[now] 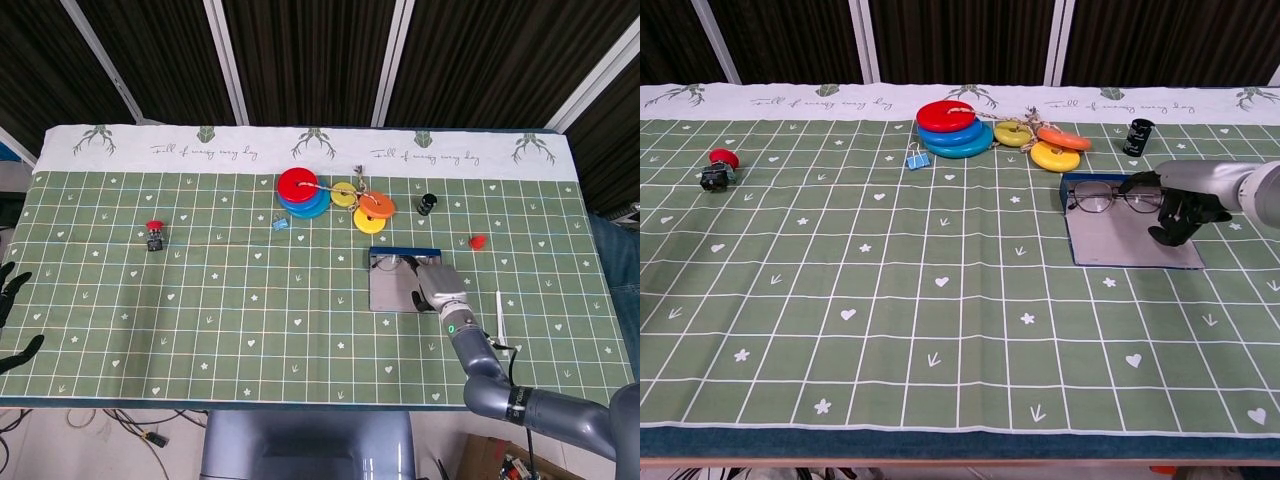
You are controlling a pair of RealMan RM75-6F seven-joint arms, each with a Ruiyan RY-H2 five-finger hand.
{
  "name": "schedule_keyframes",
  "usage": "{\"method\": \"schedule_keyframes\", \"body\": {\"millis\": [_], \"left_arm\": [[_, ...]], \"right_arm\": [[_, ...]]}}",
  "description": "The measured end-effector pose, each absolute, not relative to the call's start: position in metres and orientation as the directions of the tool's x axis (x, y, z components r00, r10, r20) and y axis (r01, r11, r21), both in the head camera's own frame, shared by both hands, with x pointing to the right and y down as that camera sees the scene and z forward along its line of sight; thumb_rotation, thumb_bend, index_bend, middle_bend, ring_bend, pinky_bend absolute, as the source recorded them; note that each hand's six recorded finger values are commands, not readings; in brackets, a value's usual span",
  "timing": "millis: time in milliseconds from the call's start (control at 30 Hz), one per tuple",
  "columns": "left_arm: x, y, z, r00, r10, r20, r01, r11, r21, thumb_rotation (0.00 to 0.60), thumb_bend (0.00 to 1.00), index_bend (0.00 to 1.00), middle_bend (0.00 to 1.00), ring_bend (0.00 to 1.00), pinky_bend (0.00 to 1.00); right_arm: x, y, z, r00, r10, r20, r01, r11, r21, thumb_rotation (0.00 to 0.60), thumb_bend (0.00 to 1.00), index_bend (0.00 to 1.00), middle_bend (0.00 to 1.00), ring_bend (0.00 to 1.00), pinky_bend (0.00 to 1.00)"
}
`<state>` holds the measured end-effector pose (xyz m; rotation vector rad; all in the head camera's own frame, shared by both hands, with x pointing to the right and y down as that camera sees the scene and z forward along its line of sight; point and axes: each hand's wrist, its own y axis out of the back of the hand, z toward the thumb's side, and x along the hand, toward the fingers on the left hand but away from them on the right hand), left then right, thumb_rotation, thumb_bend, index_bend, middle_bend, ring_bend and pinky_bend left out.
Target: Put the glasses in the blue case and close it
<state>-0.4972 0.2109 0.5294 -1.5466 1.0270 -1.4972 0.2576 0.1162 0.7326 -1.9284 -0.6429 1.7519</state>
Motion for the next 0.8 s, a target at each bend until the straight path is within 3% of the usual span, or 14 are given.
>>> {"method": "schedule_keyframes", "body": {"millis": [400, 533, 600, 733, 800], "left_arm": [[-0.497, 0.212, 0.53, -0.006, -0.909, 0.416, -0.047, -0.415, -0.908, 0.6, 0.24, 0.11, 0.0, 0.0, 0.0], [-0.498, 0.212, 0.53, -0.009, -0.908, 0.419, -0.045, -0.418, -0.907, 0.6, 0.24, 0.11, 0.0, 0.0, 0.0], [-0.498, 0.212, 0.531, -0.011, -0.906, 0.422, -0.042, -0.421, -0.906, 0.6, 0.24, 0.11, 0.0, 0.0, 0.0], [-0.497, 0.213, 0.532, -0.009, -0.904, 0.427, -0.039, -0.427, -0.904, 0.6, 0.24, 0.11, 0.0, 0.0, 0.0], [-0.497, 0.213, 0.532, -0.009, -0.904, 0.428, -0.038, -0.427, -0.903, 0.6, 0.24, 0.11, 0.0, 0.0, 0.0]], "right_arm": [[0.264, 0.111, 0.724, 0.056, 0.632, -0.773, 0.064, -0.775, -0.629, 0.6, 0.6, 0.05, 0.8, 0.92, 0.9], [0.261, 0.111, 0.714, 0.076, 0.644, -0.761, 0.083, -0.765, -0.639, 0.6, 0.5, 0.06, 0.73, 0.87, 0.88], [0.259, 0.112, 0.708, 0.091, 0.649, -0.755, 0.083, -0.761, -0.644, 0.6, 0.43, 0.06, 0.64, 0.78, 0.8], [0.256, 0.117, 0.694, 0.135, 0.664, -0.736, 0.067, -0.747, -0.662, 0.6, 0.3, 0.08, 0.41, 0.5, 0.37], [0.255, 0.119, 0.689, 0.154, 0.672, -0.725, 0.057, -0.738, -0.672, 0.6, 0.25, 0.09, 0.33, 0.36, 0.27]]}}
